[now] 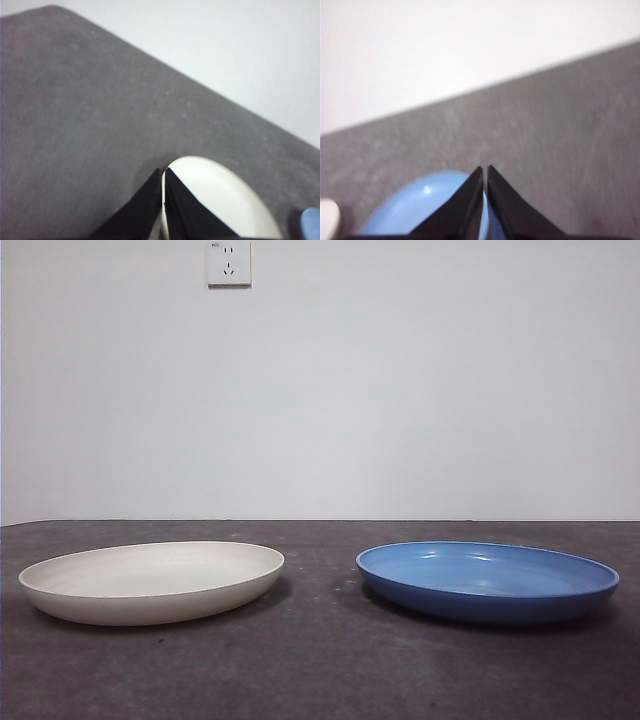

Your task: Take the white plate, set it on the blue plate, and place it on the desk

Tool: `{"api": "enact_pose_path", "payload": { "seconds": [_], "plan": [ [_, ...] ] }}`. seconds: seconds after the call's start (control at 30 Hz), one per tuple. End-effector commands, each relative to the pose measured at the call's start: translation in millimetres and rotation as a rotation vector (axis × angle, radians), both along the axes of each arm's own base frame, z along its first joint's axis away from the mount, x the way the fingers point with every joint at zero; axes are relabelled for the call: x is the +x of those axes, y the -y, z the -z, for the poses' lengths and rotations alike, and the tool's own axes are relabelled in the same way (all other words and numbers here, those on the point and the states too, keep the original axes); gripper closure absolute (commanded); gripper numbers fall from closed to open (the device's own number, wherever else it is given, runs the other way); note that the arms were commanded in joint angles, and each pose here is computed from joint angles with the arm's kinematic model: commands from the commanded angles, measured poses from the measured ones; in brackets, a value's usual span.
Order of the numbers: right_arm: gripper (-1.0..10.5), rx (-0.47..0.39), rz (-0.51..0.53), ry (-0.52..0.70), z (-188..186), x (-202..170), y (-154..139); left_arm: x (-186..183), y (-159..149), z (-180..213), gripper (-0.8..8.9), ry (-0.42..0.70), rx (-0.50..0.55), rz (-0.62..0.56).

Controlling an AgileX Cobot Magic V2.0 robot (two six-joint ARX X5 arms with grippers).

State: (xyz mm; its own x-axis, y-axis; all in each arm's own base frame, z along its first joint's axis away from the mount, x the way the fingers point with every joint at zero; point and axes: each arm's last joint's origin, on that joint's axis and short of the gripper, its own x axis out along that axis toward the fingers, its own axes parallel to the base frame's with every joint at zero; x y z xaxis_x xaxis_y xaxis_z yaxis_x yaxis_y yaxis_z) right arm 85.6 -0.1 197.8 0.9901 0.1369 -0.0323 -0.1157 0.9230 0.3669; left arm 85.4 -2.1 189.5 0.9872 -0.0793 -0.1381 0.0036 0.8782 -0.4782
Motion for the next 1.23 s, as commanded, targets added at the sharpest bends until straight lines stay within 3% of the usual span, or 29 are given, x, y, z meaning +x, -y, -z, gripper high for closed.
{"api": "enact_pose_path", "payload": {
  "seconds": [0.03,0.33,0.53,0.67,0.93,1.23],
  "plan": [
    [9.4,0.007,0.000,0.051,-22,-6,0,-6,0,-25,8.04,0.024,-0.006,0.002],
    [9.4,-0.107,-0.064,0.021,-84,-16,-3,-13,3,-85,8.04,-0.051,0.143,0.134],
    [9.4,-0.185,-0.196,-0.126,-120,-7,-5,-1,5,-115,8.04,-0.203,0.254,0.265],
    [9.4,-0.210,-0.307,-0.259,-136,2,-7,10,8,-130,8.04,-0.265,0.269,0.384],
    [9.4,-0.241,-0.454,-0.478,-148,18,-11,25,18,-144,8.04,-0.430,0.259,0.597],
    [9.4,-0.284,-0.623,-0.689,-137,20,-23,26,26,-139,8.04,-0.540,0.275,0.699]
  ]
}}
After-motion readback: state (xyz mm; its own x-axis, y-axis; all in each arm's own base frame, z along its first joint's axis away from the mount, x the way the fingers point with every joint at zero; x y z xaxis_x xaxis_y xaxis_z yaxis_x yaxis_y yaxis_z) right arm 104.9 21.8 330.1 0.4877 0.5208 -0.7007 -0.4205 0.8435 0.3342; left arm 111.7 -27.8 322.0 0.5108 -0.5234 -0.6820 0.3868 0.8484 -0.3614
